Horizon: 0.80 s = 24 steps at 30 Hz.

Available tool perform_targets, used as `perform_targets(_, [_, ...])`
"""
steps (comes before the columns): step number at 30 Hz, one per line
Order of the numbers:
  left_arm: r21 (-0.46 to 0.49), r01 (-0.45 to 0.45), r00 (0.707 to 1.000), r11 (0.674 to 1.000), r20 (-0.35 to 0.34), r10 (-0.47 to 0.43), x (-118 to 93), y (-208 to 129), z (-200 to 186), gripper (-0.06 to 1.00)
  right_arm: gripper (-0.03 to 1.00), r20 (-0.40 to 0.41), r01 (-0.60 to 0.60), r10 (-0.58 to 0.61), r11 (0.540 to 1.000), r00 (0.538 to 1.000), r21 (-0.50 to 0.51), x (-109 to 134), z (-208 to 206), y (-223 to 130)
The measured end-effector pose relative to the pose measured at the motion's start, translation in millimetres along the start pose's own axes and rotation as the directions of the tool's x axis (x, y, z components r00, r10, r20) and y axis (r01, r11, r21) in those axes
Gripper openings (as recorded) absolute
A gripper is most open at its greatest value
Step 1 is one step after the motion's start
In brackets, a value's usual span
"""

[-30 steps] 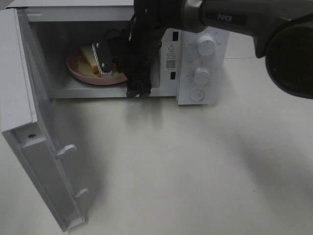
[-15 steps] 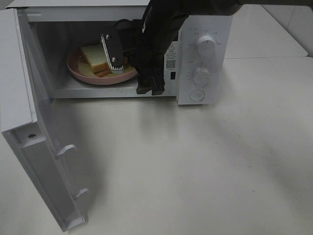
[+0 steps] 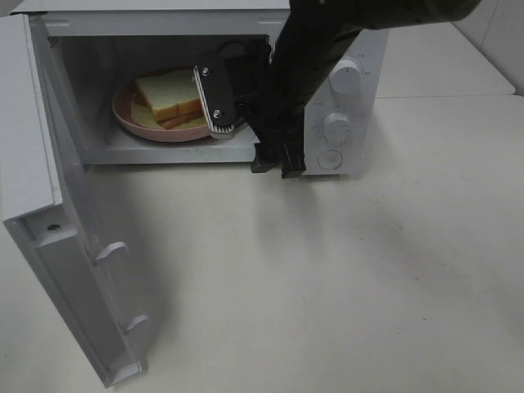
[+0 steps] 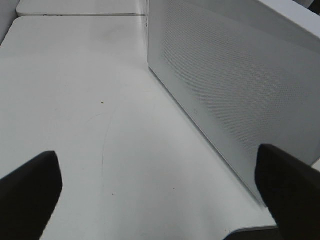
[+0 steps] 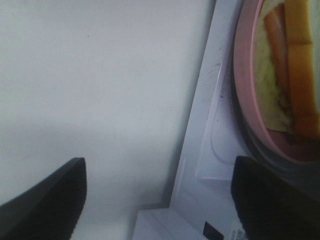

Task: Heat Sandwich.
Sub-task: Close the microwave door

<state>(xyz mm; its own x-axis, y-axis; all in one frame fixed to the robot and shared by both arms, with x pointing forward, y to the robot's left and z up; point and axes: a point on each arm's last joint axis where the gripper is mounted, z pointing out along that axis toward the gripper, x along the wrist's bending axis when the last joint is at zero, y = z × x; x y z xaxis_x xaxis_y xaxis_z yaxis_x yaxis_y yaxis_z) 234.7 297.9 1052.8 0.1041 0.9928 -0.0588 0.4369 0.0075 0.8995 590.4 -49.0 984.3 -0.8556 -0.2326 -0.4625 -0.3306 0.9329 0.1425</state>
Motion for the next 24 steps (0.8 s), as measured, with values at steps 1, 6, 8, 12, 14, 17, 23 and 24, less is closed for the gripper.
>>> perform_targets(1, [0.000,0.000,1.000,1.000,0.000,0.000,0.0,0.0,0.0,0.97,0.77,-0.005,-0.010,0.010,1.000,1.000,0.001,7.5,-3.8,-2.4])
perform_targets(6, [0.000,0.000,1.000,1.000,0.000,0.000,0.0,0.0,0.0,0.97,0.77,-0.003,-0.060,0.060,0.998,0.998,0.002,23.6,-14.4,-7.7])
perform_targets(8, [0.000,0.000,1.000,1.000,0.000,0.000,0.0,0.0,0.0,0.97,0.77,-0.009,-0.088,0.088,0.996,0.996,0.005,30.6,-18.7,-10.0])
perform_targets(12, [0.000,0.000,1.000,1.000,0.000,0.000,0.0,0.0,0.0,0.97,0.79,-0.011,-0.228,0.228,0.974,0.974,0.009,41.4,-29.5,-13.7])
perform_targets(14, [0.000,0.000,1.000,1.000,0.000,0.000,0.0,0.0,0.0,0.97,0.80,-0.007,-0.270,0.270,0.963,0.963,0.011,43.4,-33.1,-14.7])
perform_targets(17, [0.000,0.000,1.000,1.000,0.000,0.000,0.0,0.0,0.0,0.97,0.81,0.014,-0.372,0.372,0.928,0.928,0.027,49.3,-46.9,-19.0])
perform_targets(23, [0.000,0.000,1.000,1.000,0.000,0.000,0.0,0.0,0.0,0.97,0.81,0.018,-0.529,0.529,0.847,0.849,0.046,62.6,-72.6,-24.9])
perform_targets(24, [0.000,0.000,1.000,1.000,0.000,0.000,0.0,0.0,0.0,0.97,0.81,0.022,-0.551,0.551,0.833,0.834,0.043,64.6,-77.6,-25.6])
